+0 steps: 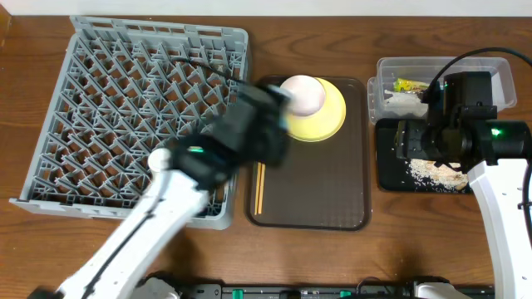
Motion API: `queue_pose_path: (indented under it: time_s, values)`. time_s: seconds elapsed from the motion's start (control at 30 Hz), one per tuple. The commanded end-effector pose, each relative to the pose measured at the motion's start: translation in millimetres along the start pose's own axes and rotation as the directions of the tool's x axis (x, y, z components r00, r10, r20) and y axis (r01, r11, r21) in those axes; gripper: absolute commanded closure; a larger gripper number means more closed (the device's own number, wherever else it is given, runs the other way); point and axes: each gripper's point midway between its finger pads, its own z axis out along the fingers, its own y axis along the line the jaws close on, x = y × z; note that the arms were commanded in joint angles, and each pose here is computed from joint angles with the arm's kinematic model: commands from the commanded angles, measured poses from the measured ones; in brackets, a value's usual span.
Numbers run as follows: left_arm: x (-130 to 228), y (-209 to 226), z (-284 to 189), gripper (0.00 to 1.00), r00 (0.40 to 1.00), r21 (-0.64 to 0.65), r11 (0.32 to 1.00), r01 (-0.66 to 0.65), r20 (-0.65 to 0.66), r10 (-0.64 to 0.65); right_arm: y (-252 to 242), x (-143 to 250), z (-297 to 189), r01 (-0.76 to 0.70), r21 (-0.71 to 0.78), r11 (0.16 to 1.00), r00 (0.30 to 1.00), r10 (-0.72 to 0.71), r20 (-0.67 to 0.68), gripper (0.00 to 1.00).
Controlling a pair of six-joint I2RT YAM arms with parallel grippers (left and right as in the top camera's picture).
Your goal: Sort waste into correct bins and load items into the dishwasher
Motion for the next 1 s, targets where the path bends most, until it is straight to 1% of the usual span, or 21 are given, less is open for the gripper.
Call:
queue_pose_path:
  time_s: [0.0,0.17,0.3,0.37,0.53,0.7,0.8,0.87,0.97]
  values:
    - [-18.7,26.5,-28.2,0.94,0.994,0.072,0.993,0.091,0.059,-0.095,-3.0,-5.0,-5.7,-0.018,0.009,1.0,1.0,0.017,0.023,0.28]
    - [-34.4,69.7,-46.8,0.94,0.971,0.071,0.976,0.205,0.112,-0.212,-3.0,-5.1,-5.7,-0.018,0.009,1.0,1.0,0.017,0.023,0.28]
    - [-39.1,100.4,-56.0,0.94,0.952,0.023,0.964,0.266,0.151,-0.266,-3.0,-4.9,-5.7,-0.018,0.009,1.0,1.0,0.018,0.022,0.28]
    - [-40.7,107.5,-58.6,0.94,0.947,0.014,0.961,0.277,0.164,-0.275,-3.0,-5.1,-5.7,-0.018,0.009,1.0,1.0,0.017,0.023,0.28]
    - [-47.0,115.2,-64.2,0.94,0.945,0.002,0.963,0.27,0.192,-0.266,-3.0,-4.9,-5.7,-0.018,0.009,1.0,1.0,0.017,0.022,0.27]
    - [-68.6,115.1,-73.6,0.94,0.937,0.007,0.972,0.235,0.265,-0.229,-3.0,-4.9,-5.7,-0.018,0.009,1.0,1.0,0.018,0.022,0.27]
    - [-72.8,117.6,-68.5,0.94,0.936,0.013,0.973,0.23,0.271,-0.225,-3.0,-4.9,-5.7,-0.018,0.009,1.0,1.0,0.017,0.022,0.27]
    - [-74.8,118.6,-61.7,0.94,0.937,0.033,0.973,0.227,0.263,-0.228,-3.1,-4.4,-5.7,-0.018,0.01,1.0,1.0,0.018,0.02,0.27]
    - [-80.1,119.6,-50.0,0.94,0.933,0.108,0.965,0.238,0.249,-0.258,-3.2,-3.5,-5.7,-0.018,0.01,1.0,1.0,0.018,0.017,0.28]
